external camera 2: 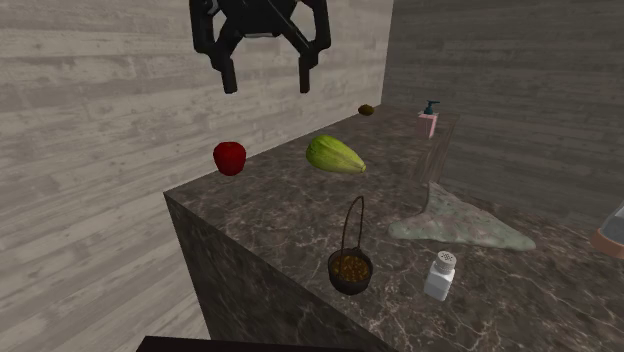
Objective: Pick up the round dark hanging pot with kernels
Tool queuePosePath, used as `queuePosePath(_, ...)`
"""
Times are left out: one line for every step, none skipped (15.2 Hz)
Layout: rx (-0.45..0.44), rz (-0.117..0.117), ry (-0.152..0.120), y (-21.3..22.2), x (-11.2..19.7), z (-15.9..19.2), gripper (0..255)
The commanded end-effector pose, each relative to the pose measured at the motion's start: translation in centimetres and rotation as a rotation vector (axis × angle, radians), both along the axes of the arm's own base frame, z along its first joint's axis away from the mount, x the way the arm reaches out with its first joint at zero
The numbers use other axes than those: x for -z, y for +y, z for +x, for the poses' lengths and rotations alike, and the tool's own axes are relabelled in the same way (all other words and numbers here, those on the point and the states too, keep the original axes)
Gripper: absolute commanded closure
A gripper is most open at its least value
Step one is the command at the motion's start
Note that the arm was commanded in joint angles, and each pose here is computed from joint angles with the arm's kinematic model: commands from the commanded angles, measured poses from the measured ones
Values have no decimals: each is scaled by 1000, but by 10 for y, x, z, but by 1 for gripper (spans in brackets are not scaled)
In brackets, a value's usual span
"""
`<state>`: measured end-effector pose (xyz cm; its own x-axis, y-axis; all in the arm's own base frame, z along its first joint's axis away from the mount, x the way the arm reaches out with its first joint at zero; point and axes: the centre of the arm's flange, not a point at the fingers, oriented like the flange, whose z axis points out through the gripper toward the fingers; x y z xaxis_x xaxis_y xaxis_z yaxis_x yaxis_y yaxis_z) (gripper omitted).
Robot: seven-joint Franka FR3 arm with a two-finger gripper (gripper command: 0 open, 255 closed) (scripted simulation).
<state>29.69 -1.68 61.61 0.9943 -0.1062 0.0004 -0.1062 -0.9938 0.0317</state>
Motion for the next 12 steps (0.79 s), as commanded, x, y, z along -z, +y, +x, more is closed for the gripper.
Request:
queuePosePath(0,0,0,0,0,0,0)
queuePosePath(12,-1,13,-7,9,8,0)
queuePosePath(24,-1,27,-14,19,17,0)
queuePosePath(36,-2,40,-21,28,24,0)
queuePosePath(49,-3,53,-28,38,32,0)
queuePosePath(61,-4,67,-36,48,40,0)
queuePosePath(73,-4,80,-43,57,47,0)
queuePosePath(85,-5,93,-51,67,54,0)
queuePosePath(97,-6,107,-58,77,61,0)
queuePosePath(109,-6,120,-66,87,68,0)
queuePosePath(121,-7,133,-74,97,74,0)
queuePosePath(134,-8,147,-82,108,80,0)
